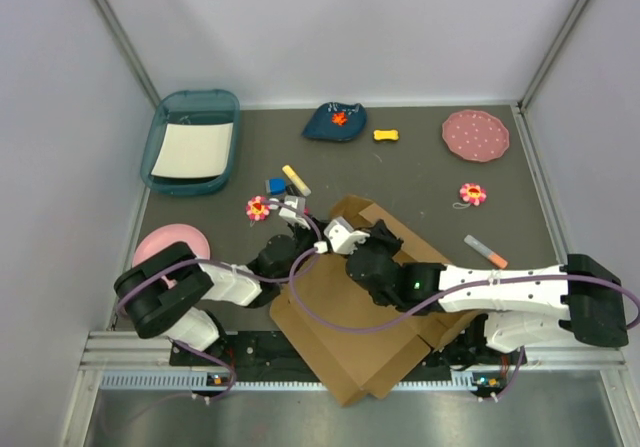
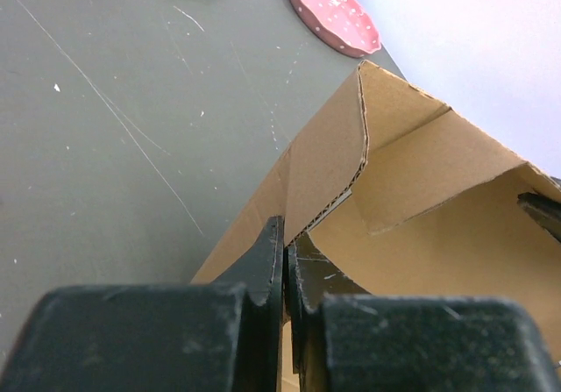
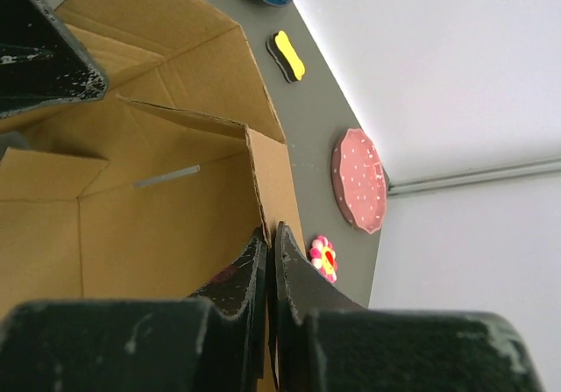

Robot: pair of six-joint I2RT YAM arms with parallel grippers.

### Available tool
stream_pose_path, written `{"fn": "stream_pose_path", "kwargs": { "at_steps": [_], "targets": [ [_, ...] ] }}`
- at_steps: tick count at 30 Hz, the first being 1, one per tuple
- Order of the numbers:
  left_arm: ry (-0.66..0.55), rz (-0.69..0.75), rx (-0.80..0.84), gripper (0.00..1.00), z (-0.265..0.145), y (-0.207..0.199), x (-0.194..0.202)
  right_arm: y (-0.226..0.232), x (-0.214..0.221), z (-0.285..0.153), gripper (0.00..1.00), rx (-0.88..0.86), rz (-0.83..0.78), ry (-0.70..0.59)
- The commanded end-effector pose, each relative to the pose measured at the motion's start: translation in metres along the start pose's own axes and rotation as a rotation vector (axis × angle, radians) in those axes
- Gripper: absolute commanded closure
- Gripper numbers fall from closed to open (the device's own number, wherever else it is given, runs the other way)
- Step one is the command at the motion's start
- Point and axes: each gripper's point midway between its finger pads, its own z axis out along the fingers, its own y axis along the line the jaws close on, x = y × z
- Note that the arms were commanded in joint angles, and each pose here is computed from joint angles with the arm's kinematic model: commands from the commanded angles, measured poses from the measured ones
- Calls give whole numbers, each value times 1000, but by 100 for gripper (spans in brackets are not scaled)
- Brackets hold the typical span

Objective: Fold the paper box

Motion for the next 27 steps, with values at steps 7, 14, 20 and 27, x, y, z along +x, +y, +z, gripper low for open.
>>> {"fn": "stream_pose_path", "kwargs": {
  "at_steps": [7,14,20,27],
  "targets": [
    [222,-31,191,100,-34,-41,54,20,11,-14,88,-60,27,14],
    [210,-13,179,100,-37,-39,48,-3,11,-21,65,-26,17,19],
    [208,-12,180,100,-40,-39,47,-9,20,-24,64,-17,14,41],
    [229,-10,182,100,-43,-37,54,-7,29,-25,87,-13,18,64]
  ]
}}
